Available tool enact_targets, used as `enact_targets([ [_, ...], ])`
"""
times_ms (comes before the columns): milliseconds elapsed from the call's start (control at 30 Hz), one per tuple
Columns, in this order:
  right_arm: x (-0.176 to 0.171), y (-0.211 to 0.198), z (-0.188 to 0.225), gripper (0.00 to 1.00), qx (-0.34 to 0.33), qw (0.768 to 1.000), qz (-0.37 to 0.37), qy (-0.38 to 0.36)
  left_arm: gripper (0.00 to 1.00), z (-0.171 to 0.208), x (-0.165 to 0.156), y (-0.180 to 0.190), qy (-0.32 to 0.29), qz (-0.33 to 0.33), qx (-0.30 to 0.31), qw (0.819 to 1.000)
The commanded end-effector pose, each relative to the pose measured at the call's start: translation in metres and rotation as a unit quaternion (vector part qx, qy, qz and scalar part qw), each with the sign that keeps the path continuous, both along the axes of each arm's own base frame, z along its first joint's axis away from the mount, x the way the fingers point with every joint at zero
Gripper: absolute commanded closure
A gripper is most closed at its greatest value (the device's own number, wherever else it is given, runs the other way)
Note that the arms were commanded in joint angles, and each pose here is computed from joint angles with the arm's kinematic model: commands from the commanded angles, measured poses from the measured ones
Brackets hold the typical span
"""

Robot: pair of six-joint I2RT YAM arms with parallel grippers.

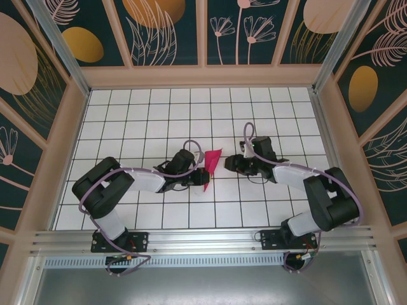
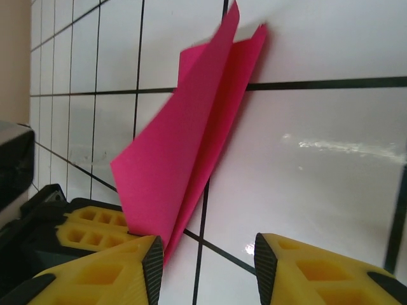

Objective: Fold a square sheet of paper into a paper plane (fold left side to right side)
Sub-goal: Fold the wing for the fifth time at the center of the table.

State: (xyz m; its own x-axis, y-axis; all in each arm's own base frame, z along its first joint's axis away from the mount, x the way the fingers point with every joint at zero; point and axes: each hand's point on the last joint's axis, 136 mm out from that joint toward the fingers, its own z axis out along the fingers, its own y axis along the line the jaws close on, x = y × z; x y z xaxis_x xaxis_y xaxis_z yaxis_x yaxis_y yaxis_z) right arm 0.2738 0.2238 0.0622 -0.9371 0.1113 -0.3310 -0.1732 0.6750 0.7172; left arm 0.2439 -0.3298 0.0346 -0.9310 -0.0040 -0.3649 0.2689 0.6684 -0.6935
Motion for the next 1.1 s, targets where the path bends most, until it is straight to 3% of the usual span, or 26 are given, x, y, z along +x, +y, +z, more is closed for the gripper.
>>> enact_targets([
  [0, 0.014, 0.019, 0.012, 0.54, 0.018, 1.0, 0.006, -0.023, 1.0, 0.023, 0.003, -0.006, 0.007, 0.004, -0.074, 0.997],
  [533, 0.029, 0.047, -0.002, 0.53, 0.004, 1.0, 0.026, -0.005, 1.0, -0.003, 0.002, 0.005, 0.067, 0.031, -0.109, 0.991],
  [1067, 0.03, 0.057, -0.026, 0.58, -0.021, 0.999, 0.026, 0.037, 1.0, -0.011, 0.002, 0.012, 0.082, 0.045, -0.114, 0.989],
])
